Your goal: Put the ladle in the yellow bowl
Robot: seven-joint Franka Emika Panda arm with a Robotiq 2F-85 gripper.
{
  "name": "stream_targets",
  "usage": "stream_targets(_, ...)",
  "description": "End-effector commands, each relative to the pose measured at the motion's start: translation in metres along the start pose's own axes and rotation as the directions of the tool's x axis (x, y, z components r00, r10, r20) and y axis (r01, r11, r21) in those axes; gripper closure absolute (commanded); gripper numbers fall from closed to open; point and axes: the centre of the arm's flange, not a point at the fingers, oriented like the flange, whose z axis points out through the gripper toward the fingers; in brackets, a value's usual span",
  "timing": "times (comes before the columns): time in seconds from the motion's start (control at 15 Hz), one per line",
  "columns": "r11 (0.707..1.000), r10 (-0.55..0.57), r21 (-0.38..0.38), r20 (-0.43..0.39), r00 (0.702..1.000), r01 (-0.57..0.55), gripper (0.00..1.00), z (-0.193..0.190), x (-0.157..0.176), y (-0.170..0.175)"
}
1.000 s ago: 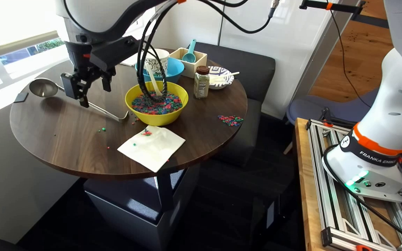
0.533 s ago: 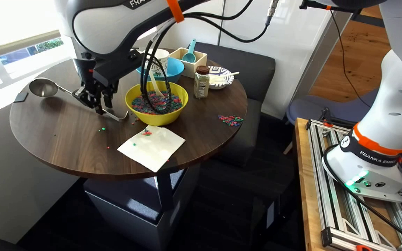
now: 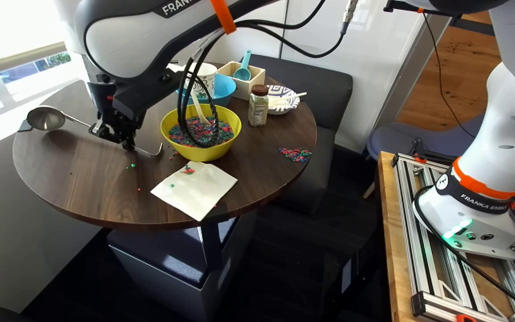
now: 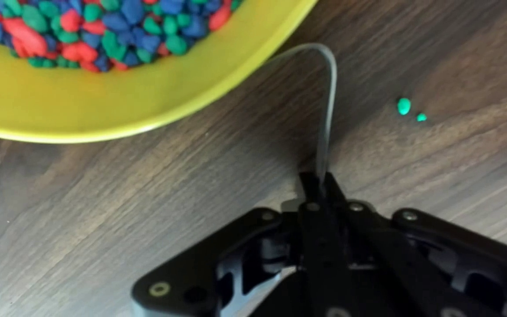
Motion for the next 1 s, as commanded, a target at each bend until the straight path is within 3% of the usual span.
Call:
stream_targets(0.0,0.999,0.031,0.044,-0.001,1.0,-0.03,0.99,-0.012,-0.005,0.005)
stream_targets(0.27,0.975,0.024,0.221,-0.013,1.0,-0.021,0.99,-0.049,-0.005,-0.001)
stream_targets(0.6,0.937,-0.06,0.341,-0.074,0.996,0.081,0.99,-0.122,-0.012,-0.026)
stream_targets(0.73,0.945,-0.031,0.322,-0.09,0.995,0.058,0.99,-0.148,-0.014,-0.016)
stream_targets(0.87,0.976,-0.014,0.217,-0.013,1.0,0.016,0.99,-0.174,-0.025,0.002)
stream_targets(0.93,0.987,-0.021,0.16,0.016,1.0,0.019,0.99,-0.197,-0.047,0.017)
